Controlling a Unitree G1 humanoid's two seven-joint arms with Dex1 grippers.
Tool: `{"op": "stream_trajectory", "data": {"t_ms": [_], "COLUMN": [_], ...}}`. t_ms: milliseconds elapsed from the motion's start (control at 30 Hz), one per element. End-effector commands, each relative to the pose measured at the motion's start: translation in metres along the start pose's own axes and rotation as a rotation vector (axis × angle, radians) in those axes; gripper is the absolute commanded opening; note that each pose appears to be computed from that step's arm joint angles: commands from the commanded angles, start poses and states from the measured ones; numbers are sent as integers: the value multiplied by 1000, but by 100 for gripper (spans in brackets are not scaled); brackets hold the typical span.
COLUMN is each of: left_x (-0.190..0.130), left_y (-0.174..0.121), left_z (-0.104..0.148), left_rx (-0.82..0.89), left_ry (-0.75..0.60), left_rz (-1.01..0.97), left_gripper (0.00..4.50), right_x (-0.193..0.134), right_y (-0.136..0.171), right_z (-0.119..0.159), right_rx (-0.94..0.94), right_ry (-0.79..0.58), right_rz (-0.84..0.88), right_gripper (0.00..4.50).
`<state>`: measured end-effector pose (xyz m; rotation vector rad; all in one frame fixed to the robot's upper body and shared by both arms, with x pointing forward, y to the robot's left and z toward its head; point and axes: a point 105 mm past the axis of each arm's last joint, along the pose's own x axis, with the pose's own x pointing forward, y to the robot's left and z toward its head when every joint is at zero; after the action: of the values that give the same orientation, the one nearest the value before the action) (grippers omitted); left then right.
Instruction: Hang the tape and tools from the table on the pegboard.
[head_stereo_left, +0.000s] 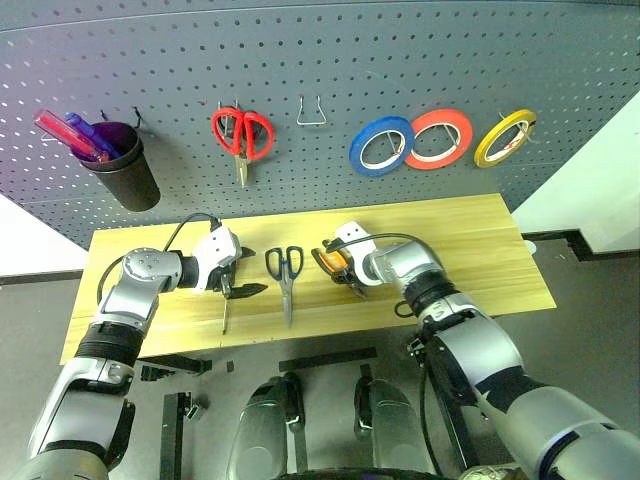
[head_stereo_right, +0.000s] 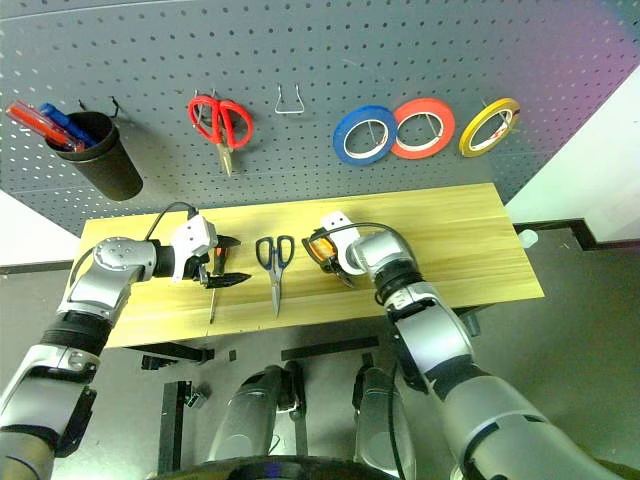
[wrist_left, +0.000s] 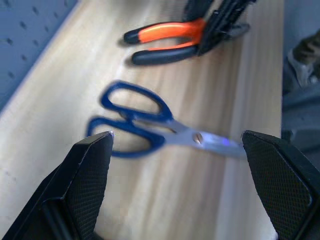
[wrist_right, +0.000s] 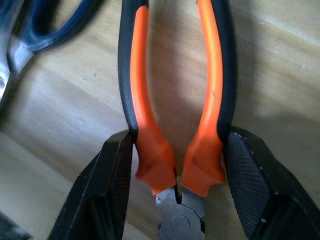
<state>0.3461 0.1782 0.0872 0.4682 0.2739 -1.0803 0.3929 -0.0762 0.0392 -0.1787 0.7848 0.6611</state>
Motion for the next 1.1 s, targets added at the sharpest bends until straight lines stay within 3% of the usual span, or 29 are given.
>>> {"op": "stream_trajectory", "data": {"t_ms": [33, 167, 500, 667, 867, 1100], "left_x": [-18, -42, -78, -93, -92, -88], "left_y": [2, 10, 19, 34, 35, 33], "left_z": [32, 61, 103, 130, 131, 129], "left_rx": [5, -13, -24, -38, -55, -68], "left_ry": [-216, -411, -634, -801, -811, -811], "left_rz": [-13, 23, 75, 186, 208, 221], "left_gripper": [429, 429, 429, 429, 429, 429], "right_x": [-63, -118, -186, -184, -167, -150], "right_y": [25, 49, 70, 55, 47, 46], "right_z": [60, 74, 147, 189, 237, 264], "right_rx": [-86, -173, -199, -171, -239, -238], "right_ry": [-313, -499, -914, -1008, -1089, -1132], "right_rz": [146, 213, 241, 131, 31, -33], "right_gripper": [234, 234, 233, 233, 233, 233]}}
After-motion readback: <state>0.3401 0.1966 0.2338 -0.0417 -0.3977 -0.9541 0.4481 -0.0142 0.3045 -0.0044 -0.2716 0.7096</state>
